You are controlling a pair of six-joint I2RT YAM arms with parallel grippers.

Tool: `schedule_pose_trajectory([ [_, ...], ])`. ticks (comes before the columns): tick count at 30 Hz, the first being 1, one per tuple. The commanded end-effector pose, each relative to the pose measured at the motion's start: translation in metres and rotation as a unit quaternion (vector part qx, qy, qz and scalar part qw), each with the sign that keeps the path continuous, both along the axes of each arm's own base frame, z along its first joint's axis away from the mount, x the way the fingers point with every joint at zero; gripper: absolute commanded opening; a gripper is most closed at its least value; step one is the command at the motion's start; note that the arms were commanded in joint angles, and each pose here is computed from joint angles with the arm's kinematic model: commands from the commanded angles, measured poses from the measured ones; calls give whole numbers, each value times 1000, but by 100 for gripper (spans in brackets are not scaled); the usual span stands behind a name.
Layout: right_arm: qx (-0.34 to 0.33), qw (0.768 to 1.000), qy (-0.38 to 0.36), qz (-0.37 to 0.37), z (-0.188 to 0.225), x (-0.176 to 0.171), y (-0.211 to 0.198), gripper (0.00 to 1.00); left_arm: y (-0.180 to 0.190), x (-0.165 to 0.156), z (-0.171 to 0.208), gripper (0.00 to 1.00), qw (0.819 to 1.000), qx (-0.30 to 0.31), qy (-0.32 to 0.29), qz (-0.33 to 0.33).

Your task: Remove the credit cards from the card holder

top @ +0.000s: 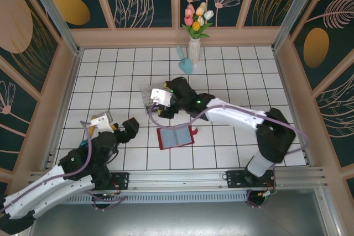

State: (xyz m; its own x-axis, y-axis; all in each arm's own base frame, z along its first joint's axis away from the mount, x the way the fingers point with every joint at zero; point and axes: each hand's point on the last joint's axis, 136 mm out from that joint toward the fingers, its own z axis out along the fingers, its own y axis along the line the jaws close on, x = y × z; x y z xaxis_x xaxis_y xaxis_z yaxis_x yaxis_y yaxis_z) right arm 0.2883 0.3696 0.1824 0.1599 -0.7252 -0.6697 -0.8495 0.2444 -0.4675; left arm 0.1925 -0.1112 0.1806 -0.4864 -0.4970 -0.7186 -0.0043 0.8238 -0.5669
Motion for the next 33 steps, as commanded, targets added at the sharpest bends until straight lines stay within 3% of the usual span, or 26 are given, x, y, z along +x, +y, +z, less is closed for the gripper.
schedule_pose_trajectory([
  [1, 114, 990, 27, -73, 26, 5, -27, 99, -9, 14, 15, 99, 999, 26, -12, 14],
  [3, 158, 979, 25, -127, 35, 10, -56, 99, -21, 24, 17, 99, 998, 59, -12, 9],
  [6, 226, 951, 18, -211, 45, 19, -110, 99, -23, 41, 19, 99, 992, 114, -3, 52],
  [11, 297, 883, -25, -364, 45, 30, -206, 99, -27, 86, 37, 99, 972, 214, -31, 96],
  [15, 348, 818, -42, -455, 43, 44, -266, 99, -2, 134, 32, 99, 959, 242, 4, 144],
  [19, 358, 768, -72, -526, 21, 58, -318, 99, 41, 159, 33, 99, 926, 297, -24, 232],
  [28, 330, 708, -87, -618, -39, 84, -386, 99, 147, 171, -5, 99, 896, 319, -53, 304],
  [33, 345, 721, -99, -592, -46, 94, -388, 99, 176, 170, -35, 99, 894, 300, -70, 325],
])
